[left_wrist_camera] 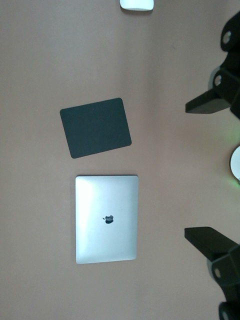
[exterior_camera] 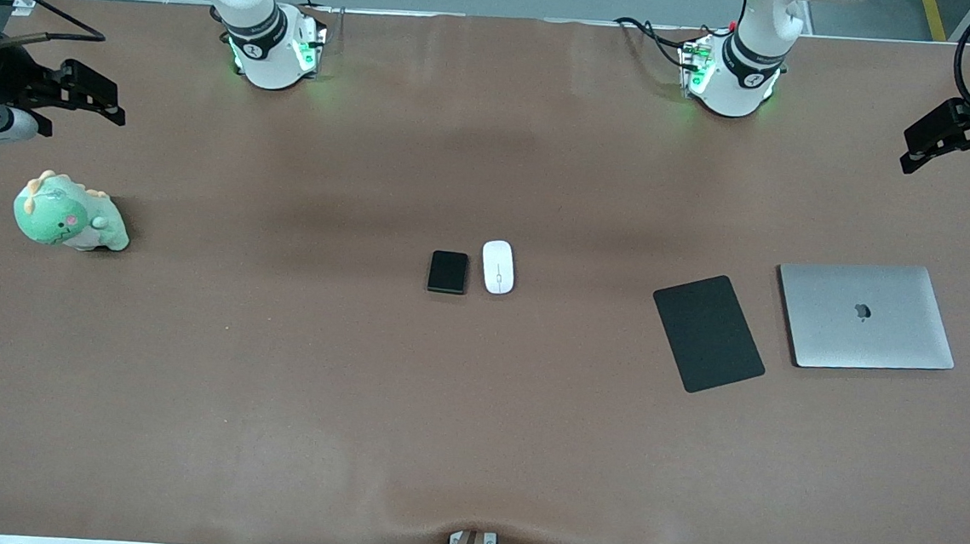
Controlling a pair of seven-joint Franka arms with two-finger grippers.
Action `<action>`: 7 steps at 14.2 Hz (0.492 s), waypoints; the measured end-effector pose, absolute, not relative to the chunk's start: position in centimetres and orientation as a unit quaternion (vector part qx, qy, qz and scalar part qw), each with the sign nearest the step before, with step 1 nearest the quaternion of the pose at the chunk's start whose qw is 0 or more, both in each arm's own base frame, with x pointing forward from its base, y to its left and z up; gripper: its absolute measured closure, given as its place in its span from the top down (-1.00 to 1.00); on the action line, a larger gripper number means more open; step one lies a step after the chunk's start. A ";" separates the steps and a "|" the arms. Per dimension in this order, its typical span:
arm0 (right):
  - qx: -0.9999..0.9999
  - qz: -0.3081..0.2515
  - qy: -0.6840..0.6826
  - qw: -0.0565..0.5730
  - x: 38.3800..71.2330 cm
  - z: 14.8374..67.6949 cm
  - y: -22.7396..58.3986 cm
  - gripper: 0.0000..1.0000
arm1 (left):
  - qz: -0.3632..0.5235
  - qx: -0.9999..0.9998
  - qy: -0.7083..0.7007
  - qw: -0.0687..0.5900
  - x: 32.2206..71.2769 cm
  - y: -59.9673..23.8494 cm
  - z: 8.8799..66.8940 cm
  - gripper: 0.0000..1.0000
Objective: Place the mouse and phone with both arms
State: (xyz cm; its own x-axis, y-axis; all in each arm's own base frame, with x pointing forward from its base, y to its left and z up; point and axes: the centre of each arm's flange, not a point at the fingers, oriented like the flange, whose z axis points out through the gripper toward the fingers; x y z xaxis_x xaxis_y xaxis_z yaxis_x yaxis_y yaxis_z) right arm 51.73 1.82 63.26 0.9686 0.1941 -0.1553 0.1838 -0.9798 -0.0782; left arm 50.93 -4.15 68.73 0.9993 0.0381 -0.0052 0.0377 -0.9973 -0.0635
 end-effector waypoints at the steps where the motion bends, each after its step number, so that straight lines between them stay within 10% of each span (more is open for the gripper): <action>1: -0.992 0.081 -0.095 0.032 51.7 63.3 1.8 1.00 | 0.005 -0.999 -0.017 0.032 50.9 -4.3 68.7 1.00; 7: -0.992 0.082 -0.096 0.032 51.7 63.3 1.9 1.00 | 0.009 -0.999 -0.013 0.033 51.0 -4.8 68.4 1.00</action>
State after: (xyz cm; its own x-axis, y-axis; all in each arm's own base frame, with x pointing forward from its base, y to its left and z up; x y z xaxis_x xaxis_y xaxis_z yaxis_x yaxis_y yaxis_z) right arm 51.72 1.87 63.25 0.9683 0.1952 -0.1558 0.1849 -0.9796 -0.0782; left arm 50.95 -4.76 68.42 0.9995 0.0268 -0.0167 0.0256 -0.9974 -0.0668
